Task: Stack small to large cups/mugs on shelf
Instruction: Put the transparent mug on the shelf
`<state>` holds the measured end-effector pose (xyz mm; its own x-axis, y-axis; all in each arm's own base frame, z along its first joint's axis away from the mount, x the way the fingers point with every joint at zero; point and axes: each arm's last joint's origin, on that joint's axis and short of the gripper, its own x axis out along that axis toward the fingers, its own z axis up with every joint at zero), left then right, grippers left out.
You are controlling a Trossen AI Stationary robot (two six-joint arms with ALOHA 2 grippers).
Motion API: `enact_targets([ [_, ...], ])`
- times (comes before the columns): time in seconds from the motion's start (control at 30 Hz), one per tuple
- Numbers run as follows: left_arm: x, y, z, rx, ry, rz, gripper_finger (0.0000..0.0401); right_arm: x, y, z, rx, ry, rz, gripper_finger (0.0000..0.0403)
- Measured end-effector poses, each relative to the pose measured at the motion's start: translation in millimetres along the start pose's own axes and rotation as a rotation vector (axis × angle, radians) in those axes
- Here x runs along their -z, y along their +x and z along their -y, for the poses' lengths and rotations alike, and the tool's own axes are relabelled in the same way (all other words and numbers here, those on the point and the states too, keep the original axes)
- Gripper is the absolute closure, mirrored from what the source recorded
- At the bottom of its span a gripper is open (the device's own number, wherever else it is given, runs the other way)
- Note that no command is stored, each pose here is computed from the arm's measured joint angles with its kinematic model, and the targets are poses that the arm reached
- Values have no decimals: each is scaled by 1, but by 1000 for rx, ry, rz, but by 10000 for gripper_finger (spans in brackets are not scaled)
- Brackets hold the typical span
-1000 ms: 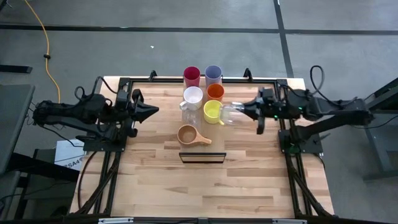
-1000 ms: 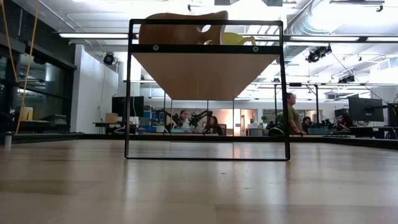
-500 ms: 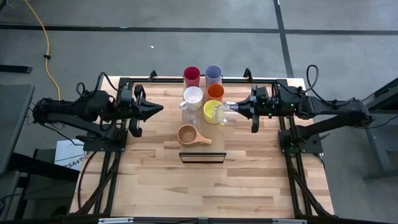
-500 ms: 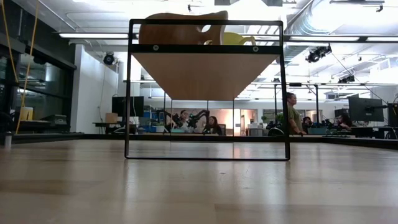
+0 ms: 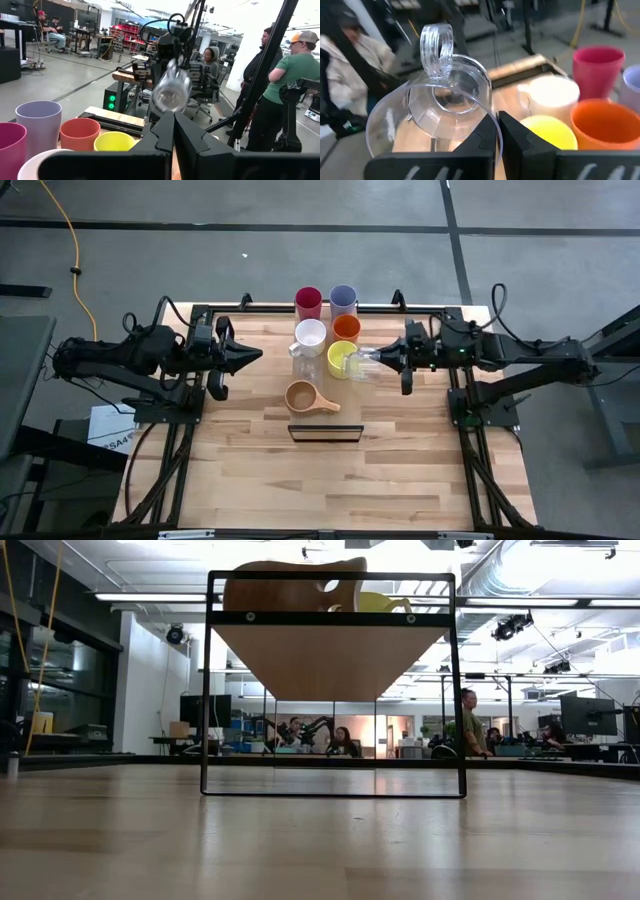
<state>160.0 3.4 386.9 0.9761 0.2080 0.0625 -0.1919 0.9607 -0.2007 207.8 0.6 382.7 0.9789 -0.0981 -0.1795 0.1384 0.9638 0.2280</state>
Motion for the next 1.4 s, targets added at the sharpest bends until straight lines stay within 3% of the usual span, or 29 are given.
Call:
enact_targets([
  [0.23,0,0,0,1,0,-2,401,-18,13,-12,76,-27,-315,403],
  [0.4,0,0,0,1,0,-2,401,-10,33,-22,149,-101,-700,403],
  [0.53,0,0,0,1,0,-2,401,3,50,-28,153,-125,-873,403],
  [0.93,0,0,0,1,-3,0,401,29,87,-32,263,-19,-975,403],
  [1.4,0,0,0,0,-3,-1,401,32,96,-32,286,42,-945,403],
])
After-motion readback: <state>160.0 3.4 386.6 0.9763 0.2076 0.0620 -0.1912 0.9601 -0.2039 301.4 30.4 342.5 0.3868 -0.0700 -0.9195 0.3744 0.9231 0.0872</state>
